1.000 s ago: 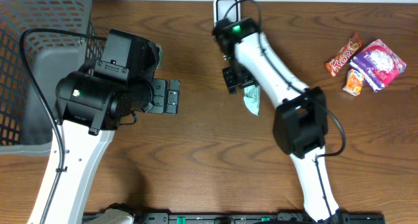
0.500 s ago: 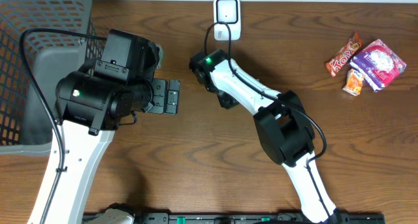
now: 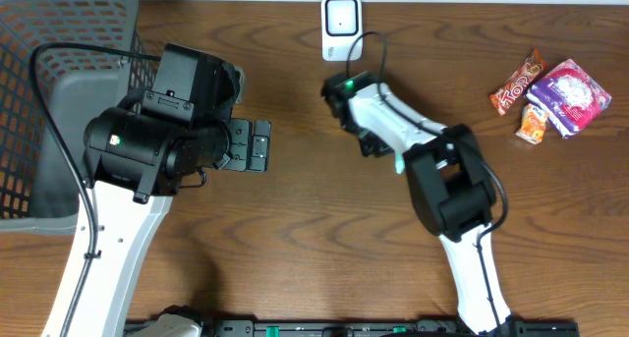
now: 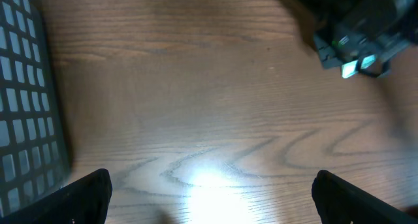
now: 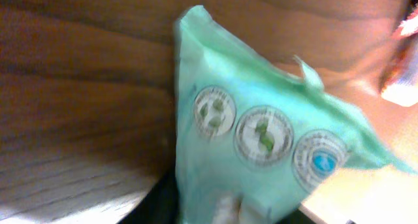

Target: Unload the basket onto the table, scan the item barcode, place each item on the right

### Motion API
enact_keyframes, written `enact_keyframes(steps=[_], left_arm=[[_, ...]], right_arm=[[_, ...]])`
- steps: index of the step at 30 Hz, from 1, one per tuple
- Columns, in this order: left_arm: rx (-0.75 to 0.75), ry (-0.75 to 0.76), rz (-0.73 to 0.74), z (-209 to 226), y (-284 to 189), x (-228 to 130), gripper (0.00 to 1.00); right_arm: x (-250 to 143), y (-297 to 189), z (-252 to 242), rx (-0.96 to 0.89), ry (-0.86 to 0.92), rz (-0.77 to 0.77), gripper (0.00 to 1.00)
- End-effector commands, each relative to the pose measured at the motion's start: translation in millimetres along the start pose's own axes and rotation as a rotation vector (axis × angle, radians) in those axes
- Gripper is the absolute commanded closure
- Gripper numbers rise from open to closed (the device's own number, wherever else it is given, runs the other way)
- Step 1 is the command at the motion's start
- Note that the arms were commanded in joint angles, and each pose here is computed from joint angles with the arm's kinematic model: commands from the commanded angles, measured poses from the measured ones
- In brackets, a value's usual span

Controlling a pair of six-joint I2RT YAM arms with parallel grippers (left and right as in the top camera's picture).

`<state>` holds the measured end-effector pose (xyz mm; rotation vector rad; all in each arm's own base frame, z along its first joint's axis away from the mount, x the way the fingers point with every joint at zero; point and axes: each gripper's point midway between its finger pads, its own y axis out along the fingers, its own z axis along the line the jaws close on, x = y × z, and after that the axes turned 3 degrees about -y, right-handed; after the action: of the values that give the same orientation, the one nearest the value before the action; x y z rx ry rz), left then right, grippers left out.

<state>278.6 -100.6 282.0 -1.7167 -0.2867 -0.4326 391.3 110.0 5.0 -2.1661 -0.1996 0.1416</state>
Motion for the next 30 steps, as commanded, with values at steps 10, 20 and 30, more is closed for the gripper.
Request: enact_keyframes(steps=[10,20,30], left_arm=[[-0.002,0.006,-0.003,0,-2,0,0.02],[-0.002,0.006,-0.003,0,-2,0,0.02],[-0.002,0.006,-0.003,0,-2,0,0.02]], right_arm=[[14,-12,10,0.545,0.044,0.093,0.98],[132,-134,-28,0.753,0.119,-0.436,0.99],[224,-209,-21,0.874,0.229,-0.912,0.99]])
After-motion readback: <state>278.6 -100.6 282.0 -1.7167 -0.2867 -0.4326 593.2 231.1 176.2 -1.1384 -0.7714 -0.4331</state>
